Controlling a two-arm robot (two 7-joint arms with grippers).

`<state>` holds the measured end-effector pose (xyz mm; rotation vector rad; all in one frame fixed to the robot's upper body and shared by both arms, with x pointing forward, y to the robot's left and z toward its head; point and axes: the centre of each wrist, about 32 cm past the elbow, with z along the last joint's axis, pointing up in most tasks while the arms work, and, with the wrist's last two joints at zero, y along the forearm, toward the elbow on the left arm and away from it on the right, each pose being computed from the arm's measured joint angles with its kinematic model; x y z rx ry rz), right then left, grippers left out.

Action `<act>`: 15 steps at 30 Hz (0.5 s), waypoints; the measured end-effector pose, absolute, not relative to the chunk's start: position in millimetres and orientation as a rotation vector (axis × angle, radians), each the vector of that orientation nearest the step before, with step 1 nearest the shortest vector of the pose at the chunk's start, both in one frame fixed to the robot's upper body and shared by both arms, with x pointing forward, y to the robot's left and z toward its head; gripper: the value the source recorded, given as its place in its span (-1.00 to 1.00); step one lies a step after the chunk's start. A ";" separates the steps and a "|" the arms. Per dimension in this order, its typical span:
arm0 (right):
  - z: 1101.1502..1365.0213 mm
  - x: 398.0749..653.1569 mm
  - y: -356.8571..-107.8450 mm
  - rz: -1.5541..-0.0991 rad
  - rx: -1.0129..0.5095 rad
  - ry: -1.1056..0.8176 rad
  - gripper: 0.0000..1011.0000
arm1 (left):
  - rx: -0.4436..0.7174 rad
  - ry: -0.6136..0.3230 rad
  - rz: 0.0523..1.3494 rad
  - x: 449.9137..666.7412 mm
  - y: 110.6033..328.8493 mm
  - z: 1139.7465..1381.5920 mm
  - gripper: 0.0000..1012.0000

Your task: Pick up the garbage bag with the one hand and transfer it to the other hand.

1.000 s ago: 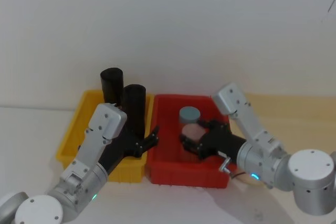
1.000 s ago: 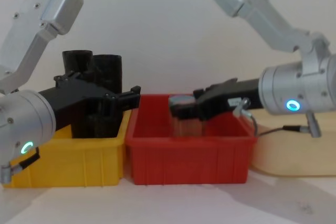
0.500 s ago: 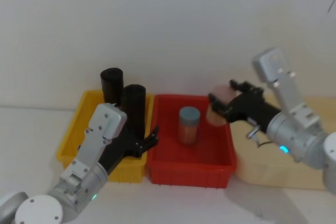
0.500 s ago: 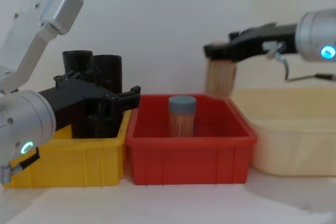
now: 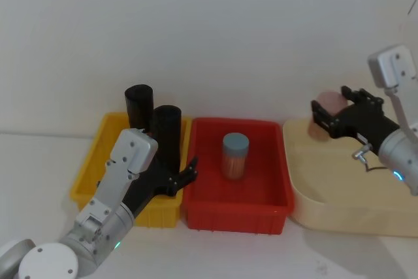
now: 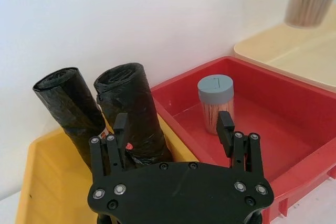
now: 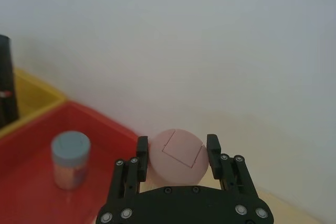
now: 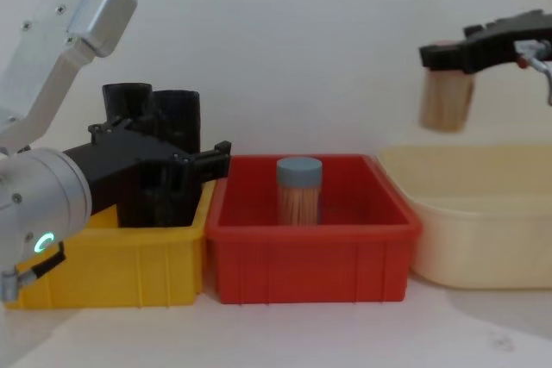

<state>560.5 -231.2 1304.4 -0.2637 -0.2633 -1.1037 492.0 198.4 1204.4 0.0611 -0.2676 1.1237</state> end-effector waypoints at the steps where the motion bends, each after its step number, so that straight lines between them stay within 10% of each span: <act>1: 1303.3 560.5 -233.1 -1.109 -0.270 -0.259 0.31 | 0.061 -0.268 1.124 492.0 198.4 1204.4 0.98; 15: 1282.3 561.0 -248.7 -1.130 -0.374 -0.192 0.72 | 0.061 -0.268 1.124 492.0 198.4 1204.4 0.98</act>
